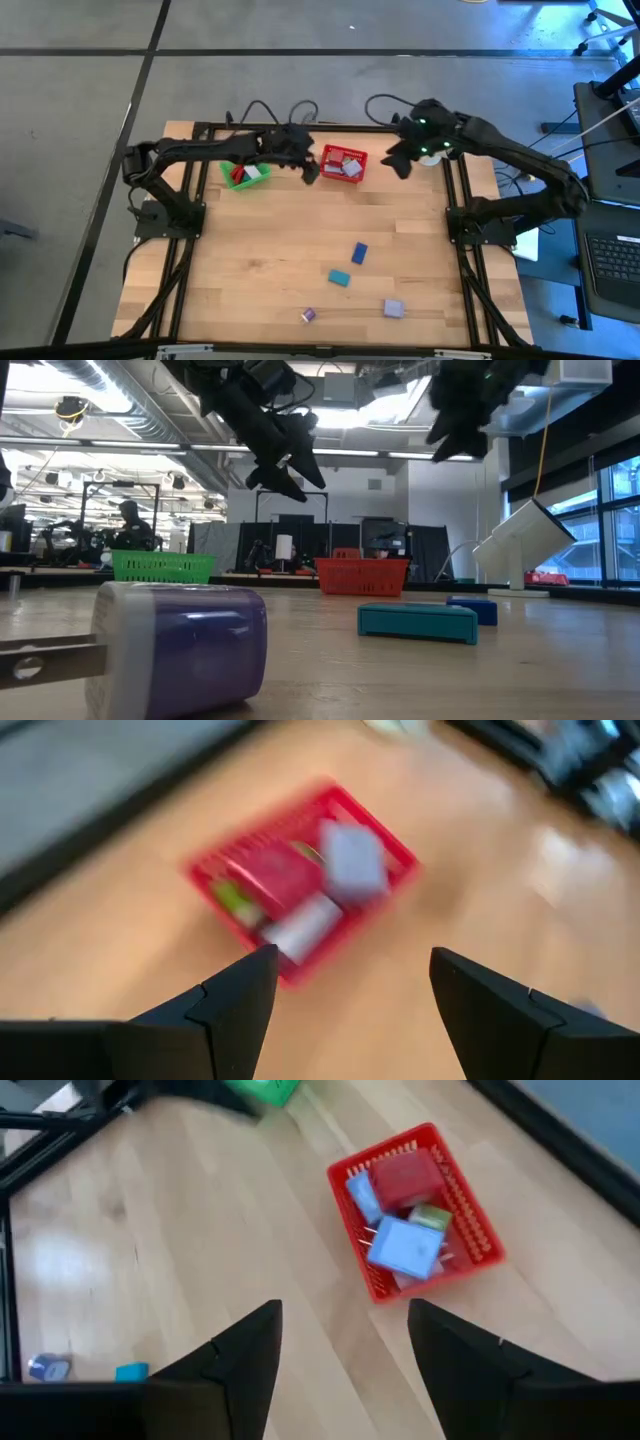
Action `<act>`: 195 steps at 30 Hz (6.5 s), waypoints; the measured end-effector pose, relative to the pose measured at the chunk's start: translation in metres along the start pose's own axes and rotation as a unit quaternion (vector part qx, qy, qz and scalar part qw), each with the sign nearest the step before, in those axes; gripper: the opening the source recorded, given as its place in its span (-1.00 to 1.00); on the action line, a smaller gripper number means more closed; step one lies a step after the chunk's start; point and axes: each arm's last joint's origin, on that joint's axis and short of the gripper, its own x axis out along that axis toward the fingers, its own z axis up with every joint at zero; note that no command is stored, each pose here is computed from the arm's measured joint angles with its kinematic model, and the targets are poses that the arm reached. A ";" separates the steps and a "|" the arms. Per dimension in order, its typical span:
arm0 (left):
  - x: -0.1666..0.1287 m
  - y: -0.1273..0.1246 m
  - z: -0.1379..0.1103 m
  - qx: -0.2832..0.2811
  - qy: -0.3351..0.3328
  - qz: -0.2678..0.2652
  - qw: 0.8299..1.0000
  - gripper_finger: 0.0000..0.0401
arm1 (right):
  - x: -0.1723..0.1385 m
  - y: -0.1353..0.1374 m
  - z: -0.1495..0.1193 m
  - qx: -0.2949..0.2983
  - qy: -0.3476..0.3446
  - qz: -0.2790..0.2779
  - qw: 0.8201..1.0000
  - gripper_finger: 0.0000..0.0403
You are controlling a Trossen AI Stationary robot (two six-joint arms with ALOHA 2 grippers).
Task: Pick & Place Office items
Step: Put the violet charger adapter into the red bin
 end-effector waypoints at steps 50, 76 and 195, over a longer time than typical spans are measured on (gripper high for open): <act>-0.038 -0.272 -0.264 0.136 0.061 -0.116 0.982 0.22 | -0.023 0.087 -0.032 -0.062 -0.021 0.080 0.995 0.09; -0.027 -0.281 -0.301 0.142 0.112 -0.135 0.974 0.21 | -0.023 0.097 -0.038 -0.092 -0.027 0.063 0.993 0.09; -0.057 -0.102 0.053 0.432 -0.305 0.167 0.832 -0.30 | 0.019 0.057 0.060 0.035 -0.296 0.126 0.946 0.62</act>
